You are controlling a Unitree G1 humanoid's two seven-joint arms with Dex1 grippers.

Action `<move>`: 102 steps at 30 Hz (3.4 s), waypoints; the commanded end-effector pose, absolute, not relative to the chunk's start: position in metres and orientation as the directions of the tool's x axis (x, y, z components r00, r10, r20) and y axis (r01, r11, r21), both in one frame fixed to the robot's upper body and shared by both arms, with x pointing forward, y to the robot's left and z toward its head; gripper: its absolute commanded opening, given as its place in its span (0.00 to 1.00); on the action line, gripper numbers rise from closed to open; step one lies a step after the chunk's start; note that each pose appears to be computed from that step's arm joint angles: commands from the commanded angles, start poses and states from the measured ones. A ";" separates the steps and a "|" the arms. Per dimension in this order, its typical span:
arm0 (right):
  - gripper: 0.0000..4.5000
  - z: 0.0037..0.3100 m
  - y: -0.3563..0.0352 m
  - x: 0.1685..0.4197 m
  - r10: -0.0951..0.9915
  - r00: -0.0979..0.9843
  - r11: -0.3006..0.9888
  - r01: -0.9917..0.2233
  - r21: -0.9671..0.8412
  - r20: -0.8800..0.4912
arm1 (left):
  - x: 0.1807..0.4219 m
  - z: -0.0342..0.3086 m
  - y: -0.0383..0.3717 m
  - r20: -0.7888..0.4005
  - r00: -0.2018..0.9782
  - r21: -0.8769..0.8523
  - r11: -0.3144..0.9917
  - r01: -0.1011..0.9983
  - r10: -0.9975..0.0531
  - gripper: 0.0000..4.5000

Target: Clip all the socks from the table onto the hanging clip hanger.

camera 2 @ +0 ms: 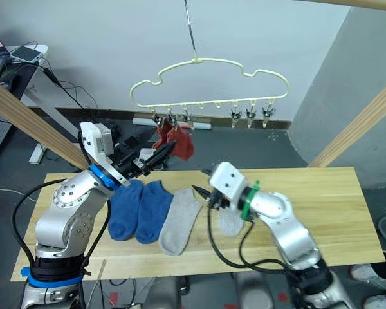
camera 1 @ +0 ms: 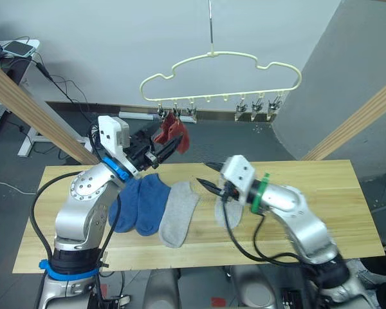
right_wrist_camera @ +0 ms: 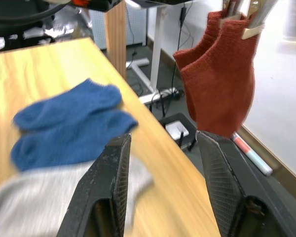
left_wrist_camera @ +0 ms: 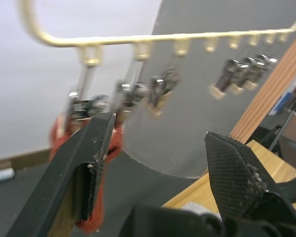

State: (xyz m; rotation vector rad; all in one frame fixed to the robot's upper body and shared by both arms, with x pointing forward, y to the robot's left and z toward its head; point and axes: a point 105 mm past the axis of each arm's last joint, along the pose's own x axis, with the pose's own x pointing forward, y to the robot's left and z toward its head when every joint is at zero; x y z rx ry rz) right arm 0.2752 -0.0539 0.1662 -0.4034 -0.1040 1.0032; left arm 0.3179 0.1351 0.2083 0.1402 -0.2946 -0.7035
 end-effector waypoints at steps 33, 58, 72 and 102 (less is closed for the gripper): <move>0.49 0.242 -0.122 0.258 0.789 0.610 0.540 -0.743 -0.395 -0.069 | 0.357 0.215 0.099 0.444 0.780 0.165 0.896 0.412 -0.440 0.40; 0.49 0.246 -0.120 0.258 0.824 0.561 0.503 -0.789 -0.354 -0.077 | 0.361 0.225 0.093 0.446 0.788 0.137 0.902 0.408 -0.424 0.40; 0.49 0.232 -0.117 0.253 0.827 0.552 0.493 -0.804 -0.332 -0.108 | 0.365 0.227 0.096 0.440 0.778 0.159 0.892 0.423 -0.448 0.00; 0.96 0.023 -0.060 0.371 0.346 0.879 0.882 -0.424 -0.206 -0.328 | 0.348 0.236 0.102 0.320 0.666 0.262 0.738 0.622 -0.674 0.00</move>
